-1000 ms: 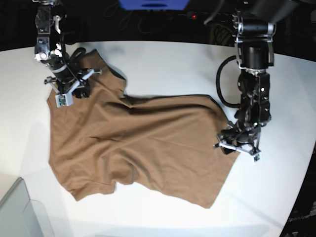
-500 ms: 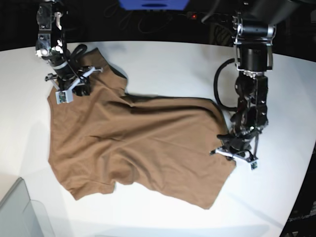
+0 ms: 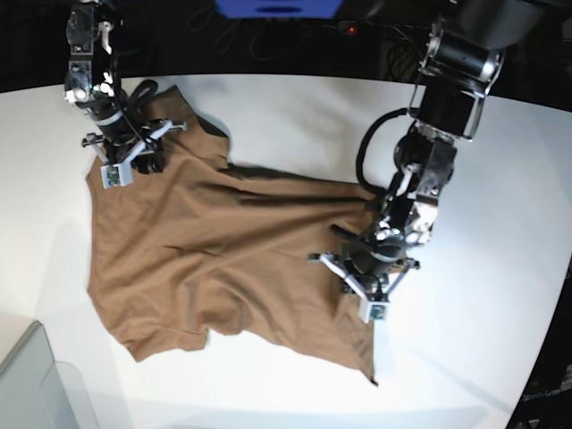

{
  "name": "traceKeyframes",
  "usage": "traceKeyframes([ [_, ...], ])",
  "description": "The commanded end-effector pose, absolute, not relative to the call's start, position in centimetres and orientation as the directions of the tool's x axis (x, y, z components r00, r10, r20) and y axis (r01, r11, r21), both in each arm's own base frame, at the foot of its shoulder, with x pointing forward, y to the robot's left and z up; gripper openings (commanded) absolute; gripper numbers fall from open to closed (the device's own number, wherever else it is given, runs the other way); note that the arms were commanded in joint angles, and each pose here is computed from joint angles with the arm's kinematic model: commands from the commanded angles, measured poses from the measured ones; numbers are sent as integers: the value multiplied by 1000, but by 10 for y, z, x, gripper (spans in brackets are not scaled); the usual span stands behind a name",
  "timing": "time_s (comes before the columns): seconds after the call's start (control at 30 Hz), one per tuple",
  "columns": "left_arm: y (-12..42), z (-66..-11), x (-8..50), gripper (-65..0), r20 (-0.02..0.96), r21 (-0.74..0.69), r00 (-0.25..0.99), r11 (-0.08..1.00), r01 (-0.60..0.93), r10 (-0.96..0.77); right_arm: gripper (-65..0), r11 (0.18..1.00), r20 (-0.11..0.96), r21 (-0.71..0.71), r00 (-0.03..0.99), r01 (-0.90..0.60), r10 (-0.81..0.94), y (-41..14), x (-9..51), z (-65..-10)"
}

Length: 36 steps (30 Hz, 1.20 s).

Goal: Layout the t-shirt on the table in an organized manner, then fold the t-shirt properly
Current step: 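Grasp the shirt hem with the left gripper, right holding the shoulder, then pull the shirt hem with the left gripper away from the right gripper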

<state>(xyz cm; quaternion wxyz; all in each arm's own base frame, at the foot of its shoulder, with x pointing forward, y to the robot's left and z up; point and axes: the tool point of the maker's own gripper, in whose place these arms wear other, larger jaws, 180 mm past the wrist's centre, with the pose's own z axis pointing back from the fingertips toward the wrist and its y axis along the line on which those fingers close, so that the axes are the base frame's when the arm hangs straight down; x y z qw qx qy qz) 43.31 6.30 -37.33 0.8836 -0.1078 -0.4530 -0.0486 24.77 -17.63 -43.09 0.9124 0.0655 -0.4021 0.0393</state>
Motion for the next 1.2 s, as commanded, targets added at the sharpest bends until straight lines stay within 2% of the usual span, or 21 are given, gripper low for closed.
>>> traceKeyframes([
  [0.0, 55, -352, 448, -602, 849, -133, 529, 968, 214, 0, -503, 988, 725, 80, 688, -133, 34, -178, 245, -432],
  [0.2, 57, -349, 445, -346, 856, -105, 516, 966, 237, -34, -503, 988, 724, 80, 689, -133, 34, -178, 244, -432],
  [0.33, 77, -331, 439, -255, 884, -94, 467, 970, 222, -21, -503, 988, 726, 80, 687, -135, 35, -178, 245, -432],
  [0.47, 138, -327, 439, -251, 888, -137, 450, 989, 59, 96, -503, 988, 730, 80, 683, -135, 34, -178, 247, -431],
  [0.6, 184, -362, 433, -251, 841, -151, 513, 985, -83, 172, -503, 988, 734, 82, 678, -134, 31, -177, 249, -429],
  [0.77, 194, -387, 430, -248, 805, -140, 565, 983, -119, 183, -503, 988, 732, 84, 680, -133, 29, -176, 248, -430],
  [1.07, 168, -418, 427, -253, 784, -111, 608, 992, -62, 125, -503, 987, 731, 86, 682, -133, 28, -175, 248, -431],
  [1.1, 167, -419, 426, -262, 783, -108, 610, 992, -60, 122, -503, 988, 731, 84, 681, -132, 29, -176, 248, -431],
  [1.17, 167, -422, 425, -321, 780, -105, 614, 993, -60, 119, -503, 988, 731, 80, 681, -134, 33, -178, 248, -431],
])
